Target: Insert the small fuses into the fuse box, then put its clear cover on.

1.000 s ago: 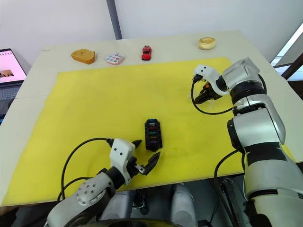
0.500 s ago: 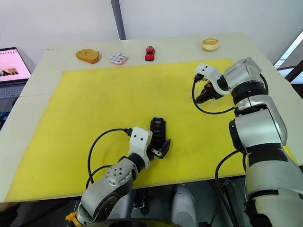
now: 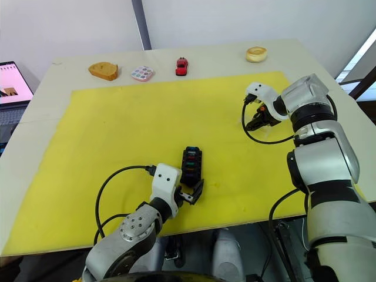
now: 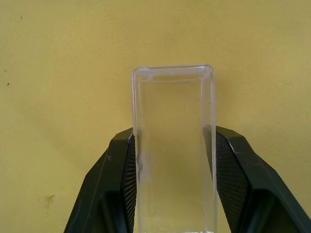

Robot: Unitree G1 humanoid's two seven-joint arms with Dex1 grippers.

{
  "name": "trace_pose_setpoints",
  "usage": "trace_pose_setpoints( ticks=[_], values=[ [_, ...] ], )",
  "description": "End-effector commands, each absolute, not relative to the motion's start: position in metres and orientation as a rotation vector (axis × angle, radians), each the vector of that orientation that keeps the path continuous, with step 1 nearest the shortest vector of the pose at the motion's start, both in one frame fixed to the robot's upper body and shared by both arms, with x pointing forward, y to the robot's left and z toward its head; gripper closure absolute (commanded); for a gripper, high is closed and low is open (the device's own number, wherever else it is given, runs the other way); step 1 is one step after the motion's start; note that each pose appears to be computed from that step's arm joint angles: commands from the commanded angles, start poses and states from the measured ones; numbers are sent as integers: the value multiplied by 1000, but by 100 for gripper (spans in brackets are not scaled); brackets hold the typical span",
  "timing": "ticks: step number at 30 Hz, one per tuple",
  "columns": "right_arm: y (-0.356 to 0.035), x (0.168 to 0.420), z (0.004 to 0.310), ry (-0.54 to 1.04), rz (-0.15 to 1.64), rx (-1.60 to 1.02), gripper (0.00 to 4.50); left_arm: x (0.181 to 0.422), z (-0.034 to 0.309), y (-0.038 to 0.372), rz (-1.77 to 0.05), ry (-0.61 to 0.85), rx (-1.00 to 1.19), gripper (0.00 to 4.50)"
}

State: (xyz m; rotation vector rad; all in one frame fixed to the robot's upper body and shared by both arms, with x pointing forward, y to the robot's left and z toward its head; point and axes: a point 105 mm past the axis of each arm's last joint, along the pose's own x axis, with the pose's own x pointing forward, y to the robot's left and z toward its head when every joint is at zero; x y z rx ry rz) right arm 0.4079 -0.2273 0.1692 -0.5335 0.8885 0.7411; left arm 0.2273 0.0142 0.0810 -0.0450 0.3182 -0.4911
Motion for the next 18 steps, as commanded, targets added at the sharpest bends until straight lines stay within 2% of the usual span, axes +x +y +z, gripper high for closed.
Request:
trace_pose_setpoints(
  ticks=[1, 3, 4, 9, 12, 14, 15, 18],
  values=[
    [-222, 412, 185, 837, 748, -548, 285, 221, 48, 14, -470, 453, -34, 81],
    [-223, 411, 186, 837, 747, -549, 285, 223, 47, 15, -460, 452, -38, 179],
    [-224, 412, 187, 834, 741, -552, 285, 224, 47, 19, -444, 452, -39, 202],
    [-230, 413, 193, 805, 730, -573, 285, 227, 48, 24, -430, 431, -31, 202],
    [-226, 417, 203, 716, 755, -630, 285, 229, 57, 35, -480, 378, 10, 202],
    [-217, 424, 215, 583, 783, -758, 285, 233, 73, 42, -549, 293, 32, 202],
    [-217, 430, 222, 530, 740, -792, 285, 233, 82, 43, -598, 257, 24, 202],
    [-214, 432, 229, 520, 721, -698, 285, 232, 98, 48, -724, 208, 32, 202]
  ],
)
